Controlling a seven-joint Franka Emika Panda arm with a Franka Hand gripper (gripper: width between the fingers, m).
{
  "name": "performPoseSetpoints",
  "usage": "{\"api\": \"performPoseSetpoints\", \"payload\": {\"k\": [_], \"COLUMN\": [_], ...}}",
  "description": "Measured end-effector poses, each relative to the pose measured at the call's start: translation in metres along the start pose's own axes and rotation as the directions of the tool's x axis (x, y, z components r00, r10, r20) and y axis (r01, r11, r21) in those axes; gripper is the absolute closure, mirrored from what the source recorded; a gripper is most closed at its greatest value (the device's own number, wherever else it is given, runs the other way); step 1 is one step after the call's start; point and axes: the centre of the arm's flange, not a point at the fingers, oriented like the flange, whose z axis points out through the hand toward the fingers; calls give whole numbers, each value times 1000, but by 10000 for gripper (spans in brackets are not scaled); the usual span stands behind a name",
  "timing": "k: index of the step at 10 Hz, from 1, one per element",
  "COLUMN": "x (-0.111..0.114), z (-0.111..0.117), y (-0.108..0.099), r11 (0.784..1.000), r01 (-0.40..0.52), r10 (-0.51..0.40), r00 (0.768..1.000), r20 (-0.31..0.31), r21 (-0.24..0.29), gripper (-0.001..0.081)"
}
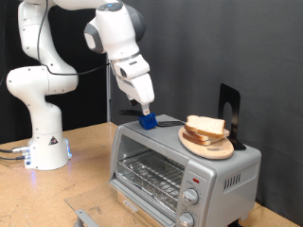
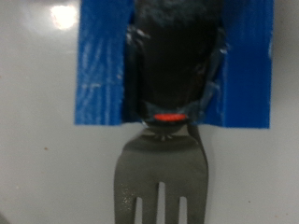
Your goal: Make a piece of toast with the oven
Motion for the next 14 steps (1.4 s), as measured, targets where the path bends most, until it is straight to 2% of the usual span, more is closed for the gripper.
{"api": "performPoseSetpoints", "payload": {"k": [4, 10, 14], "x": [0, -5, -5], "z": [8, 33, 42], "y": [-10, -22, -24], "r11": [1000, 999, 999], "r01": [19, 28, 27], "r10": [-19, -28, -26], "r00": [1000, 1000, 1000], "r20": [12, 5, 6], "r21": [14, -36, -33], "gripper": [-2, -2, -2]}}
